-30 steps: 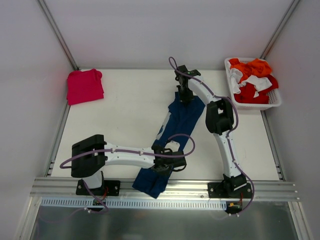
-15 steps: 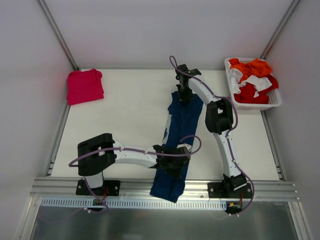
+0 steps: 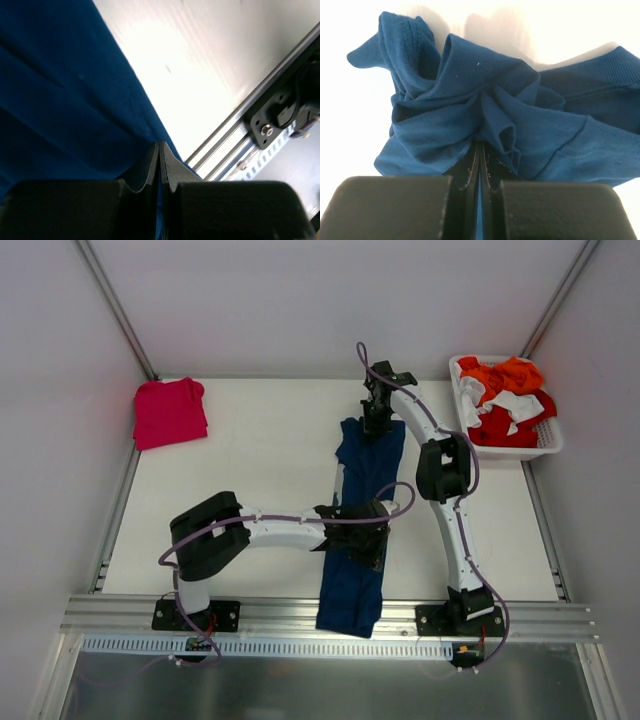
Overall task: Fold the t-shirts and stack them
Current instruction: Rotate the tshirt 90 degrees
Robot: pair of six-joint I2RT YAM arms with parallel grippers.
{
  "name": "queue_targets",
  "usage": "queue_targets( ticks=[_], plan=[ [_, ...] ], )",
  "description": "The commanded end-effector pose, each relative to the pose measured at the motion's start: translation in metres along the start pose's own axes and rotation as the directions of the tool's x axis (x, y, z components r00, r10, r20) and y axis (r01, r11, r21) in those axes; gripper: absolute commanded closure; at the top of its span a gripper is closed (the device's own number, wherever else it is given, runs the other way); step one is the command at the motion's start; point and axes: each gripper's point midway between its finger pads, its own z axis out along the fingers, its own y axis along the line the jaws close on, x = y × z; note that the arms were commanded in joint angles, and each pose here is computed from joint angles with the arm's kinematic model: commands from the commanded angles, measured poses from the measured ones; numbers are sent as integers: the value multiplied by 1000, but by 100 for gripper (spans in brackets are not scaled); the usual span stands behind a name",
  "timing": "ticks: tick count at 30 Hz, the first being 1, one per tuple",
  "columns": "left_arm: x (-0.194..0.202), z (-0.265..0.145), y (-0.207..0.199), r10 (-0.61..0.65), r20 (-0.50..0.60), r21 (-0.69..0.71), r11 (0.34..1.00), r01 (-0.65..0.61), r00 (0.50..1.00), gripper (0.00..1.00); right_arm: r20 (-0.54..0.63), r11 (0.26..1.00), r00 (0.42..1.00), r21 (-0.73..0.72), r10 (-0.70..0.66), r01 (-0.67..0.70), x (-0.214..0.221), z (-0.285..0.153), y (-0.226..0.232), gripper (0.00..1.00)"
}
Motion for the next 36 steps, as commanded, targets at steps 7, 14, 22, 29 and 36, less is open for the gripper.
queue_targets(
  ticks=[7,14,22,29,36],
  plan=[
    [-63,-12,-3,5,109,111,994,-18,994,100,73,997,997,-75,-24,30,-23,4,5,100],
    [-83,-37,6,60,227,43,996,-72,972,100,180,994,981,-68,-67,80,-39,-38,10,99],
    [-144,-149,26,199,576,-215,973,-88,793,100,424,983,887,64,-184,173,-40,-182,21,99],
    [-135,-162,37,200,546,-249,966,-71,813,100,478,981,857,114,-193,157,44,-295,26,99],
    [-111,-117,52,182,469,-219,972,-86,864,100,416,984,895,132,-163,118,127,-242,11,100]
  ],
)
